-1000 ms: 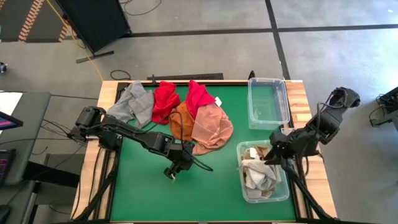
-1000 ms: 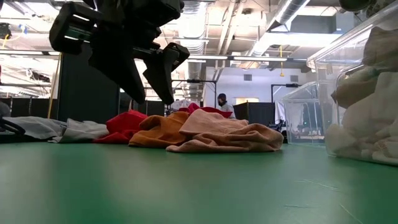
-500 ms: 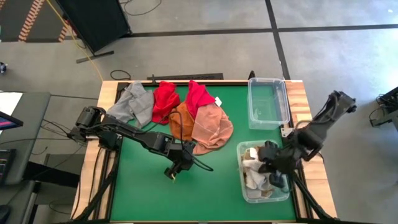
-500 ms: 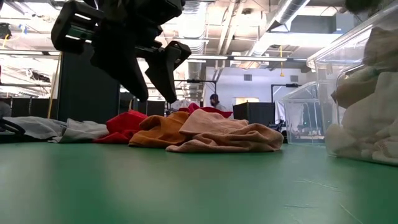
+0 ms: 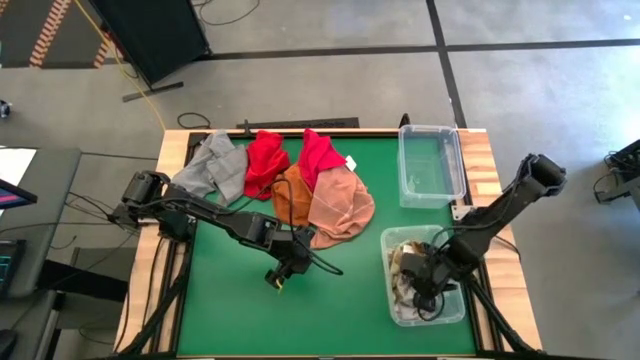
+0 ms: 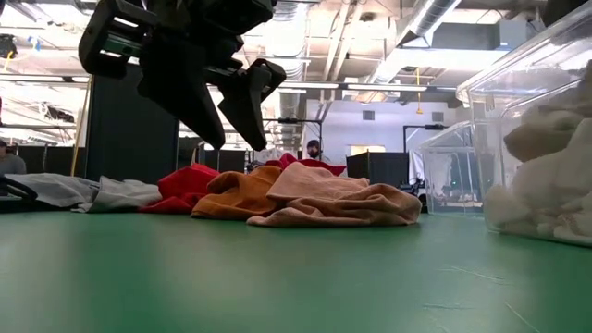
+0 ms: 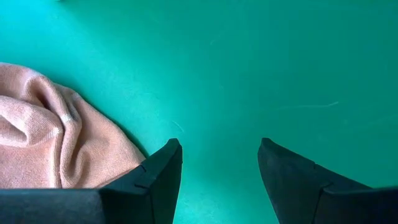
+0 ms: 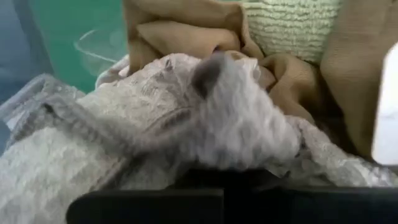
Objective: Sort towels by color in basket
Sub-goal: Put the grey towel into the bottom transparent bin, then put the brown patterned towel into the top transparent bin
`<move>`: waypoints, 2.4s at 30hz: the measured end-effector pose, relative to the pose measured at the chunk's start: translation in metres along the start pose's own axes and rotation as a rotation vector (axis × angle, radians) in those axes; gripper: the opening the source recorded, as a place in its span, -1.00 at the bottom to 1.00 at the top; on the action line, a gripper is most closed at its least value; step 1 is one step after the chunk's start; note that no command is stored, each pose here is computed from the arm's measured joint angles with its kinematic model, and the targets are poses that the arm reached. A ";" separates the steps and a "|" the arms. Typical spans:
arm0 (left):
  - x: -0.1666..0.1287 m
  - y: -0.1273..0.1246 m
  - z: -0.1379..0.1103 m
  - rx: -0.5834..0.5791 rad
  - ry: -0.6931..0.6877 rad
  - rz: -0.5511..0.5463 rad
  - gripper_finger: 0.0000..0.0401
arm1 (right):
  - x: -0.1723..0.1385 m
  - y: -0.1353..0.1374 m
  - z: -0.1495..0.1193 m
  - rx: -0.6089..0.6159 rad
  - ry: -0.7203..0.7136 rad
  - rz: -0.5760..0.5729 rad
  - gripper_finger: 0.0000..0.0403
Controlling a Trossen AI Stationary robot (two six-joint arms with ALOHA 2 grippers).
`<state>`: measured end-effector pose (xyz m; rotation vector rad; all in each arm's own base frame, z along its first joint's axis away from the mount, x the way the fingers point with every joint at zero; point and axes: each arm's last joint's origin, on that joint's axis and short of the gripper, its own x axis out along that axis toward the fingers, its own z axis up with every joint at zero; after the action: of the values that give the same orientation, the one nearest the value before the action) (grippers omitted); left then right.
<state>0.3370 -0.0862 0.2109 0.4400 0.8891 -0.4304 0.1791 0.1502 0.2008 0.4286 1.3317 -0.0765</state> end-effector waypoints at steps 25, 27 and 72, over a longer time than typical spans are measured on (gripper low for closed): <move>0.027 0.052 0.001 0.024 -0.120 0.330 0.00 | -0.067 0.015 0.015 0.001 -0.088 0.164 -0.23; 0.041 0.057 -0.003 0.021 -0.127 0.344 0.02 | -0.069 0.013 0.014 0.015 -0.071 0.138 -0.10; 0.014 0.102 0.001 -0.040 -0.353 0.464 -0.98 | -0.117 -0.023 0.039 -0.137 -0.517 0.046 0.24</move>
<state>0.3996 -0.0050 0.2189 0.4987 0.4326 -0.0577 0.1794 0.0939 0.3132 0.2959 0.8124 -0.0522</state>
